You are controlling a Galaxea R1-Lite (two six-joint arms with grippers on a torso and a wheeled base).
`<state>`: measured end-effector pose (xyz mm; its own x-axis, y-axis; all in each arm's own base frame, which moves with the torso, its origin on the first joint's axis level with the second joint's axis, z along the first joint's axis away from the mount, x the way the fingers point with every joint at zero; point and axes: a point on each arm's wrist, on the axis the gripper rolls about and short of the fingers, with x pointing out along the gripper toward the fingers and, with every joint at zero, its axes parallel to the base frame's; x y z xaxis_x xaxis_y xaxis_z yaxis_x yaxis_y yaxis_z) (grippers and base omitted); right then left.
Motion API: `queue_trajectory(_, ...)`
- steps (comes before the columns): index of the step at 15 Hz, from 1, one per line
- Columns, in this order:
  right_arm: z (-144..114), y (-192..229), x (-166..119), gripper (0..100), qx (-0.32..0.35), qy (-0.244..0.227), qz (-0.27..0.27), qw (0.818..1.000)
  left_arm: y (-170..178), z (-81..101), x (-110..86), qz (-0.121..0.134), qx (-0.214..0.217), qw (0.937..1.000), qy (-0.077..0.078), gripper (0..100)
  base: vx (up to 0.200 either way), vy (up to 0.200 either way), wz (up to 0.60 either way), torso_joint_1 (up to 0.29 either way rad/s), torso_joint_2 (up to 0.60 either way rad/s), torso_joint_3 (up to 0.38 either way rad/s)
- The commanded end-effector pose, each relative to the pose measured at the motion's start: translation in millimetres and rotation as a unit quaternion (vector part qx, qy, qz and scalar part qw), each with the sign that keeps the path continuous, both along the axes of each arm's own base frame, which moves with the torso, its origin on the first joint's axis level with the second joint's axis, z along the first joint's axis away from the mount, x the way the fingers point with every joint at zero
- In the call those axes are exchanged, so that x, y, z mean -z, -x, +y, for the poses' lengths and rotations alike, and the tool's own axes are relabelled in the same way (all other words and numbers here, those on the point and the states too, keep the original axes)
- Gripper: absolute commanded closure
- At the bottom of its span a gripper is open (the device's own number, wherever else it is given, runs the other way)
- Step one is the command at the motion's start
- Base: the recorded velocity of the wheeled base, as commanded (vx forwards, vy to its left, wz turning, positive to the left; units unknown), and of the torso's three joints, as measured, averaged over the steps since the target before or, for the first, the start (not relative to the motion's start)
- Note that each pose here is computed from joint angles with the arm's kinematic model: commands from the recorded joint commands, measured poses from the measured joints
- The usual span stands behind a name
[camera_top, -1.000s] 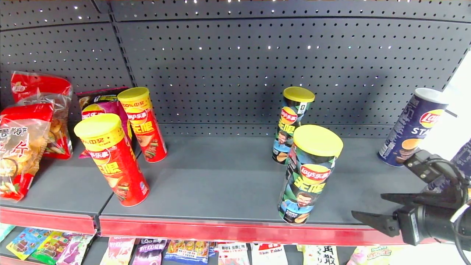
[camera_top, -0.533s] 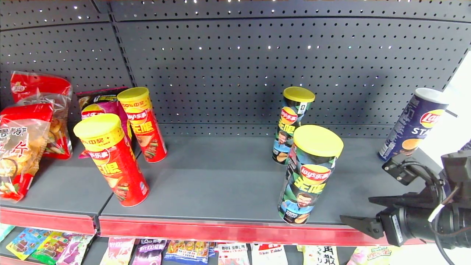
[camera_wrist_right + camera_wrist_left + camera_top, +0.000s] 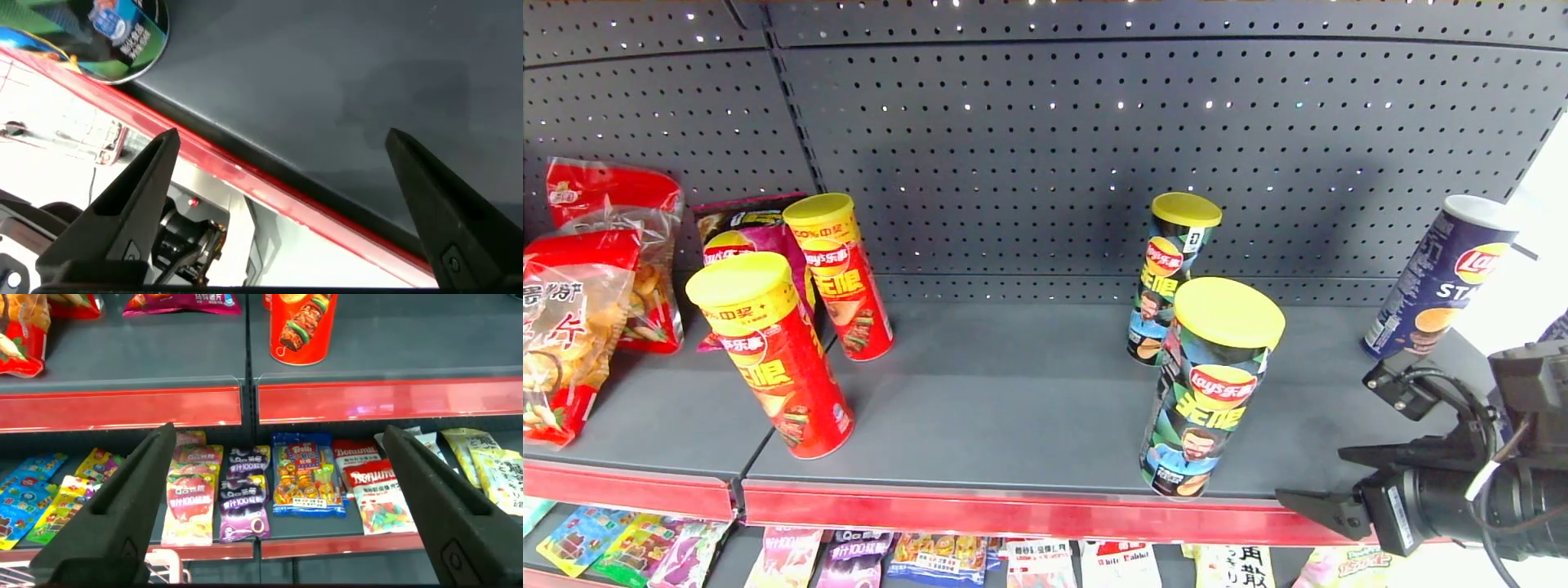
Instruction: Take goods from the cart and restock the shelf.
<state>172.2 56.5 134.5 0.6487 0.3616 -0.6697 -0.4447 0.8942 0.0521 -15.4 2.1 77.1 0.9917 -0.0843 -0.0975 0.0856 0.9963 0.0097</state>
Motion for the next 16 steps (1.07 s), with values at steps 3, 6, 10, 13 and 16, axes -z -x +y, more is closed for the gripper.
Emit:
queue_trajectory(3,6,-4,0,0,-0.013,0.001,0.002,1.000,0,0.0,-0.1,0.001,0.000,1.0000,0.000,0,0.000,0.000,0.00,0.000,0.00,0.000)
queue_trajectory(6,12,-18,0,0,-0.015,0.001,-0.004,1.000,0,0.0,-0.1,0.001,0.000,1.0000,0.000,0,0.000,0.000,0.00,0.000,0.00,0.000)
queue_trajectory(10,25,-19,1,0,-0.017,0.026,-0.012,0.999,0,0.0,0.1,0.002,0.000,1.0000,-0.001,0,0.000,0.000,0.00,0.000,0.00,0.000)
queue_trajectory(13,28,-24,0,0,-0.019,0.027,-0.014,0.999,0,0.0,-0.1,0.001,0.000,1.0000,0.000,0,0.000,0.000,0.00,0.000,0.00,0.000)
queue_trajectory(16,31,-29,-2,0,-0.022,0.027,-0.018,0.999,0,0.0,-0.1,0.001,0.000,1.0000,0.000,0,0.000,0.000,0.00,0.000,0.00,0.000)
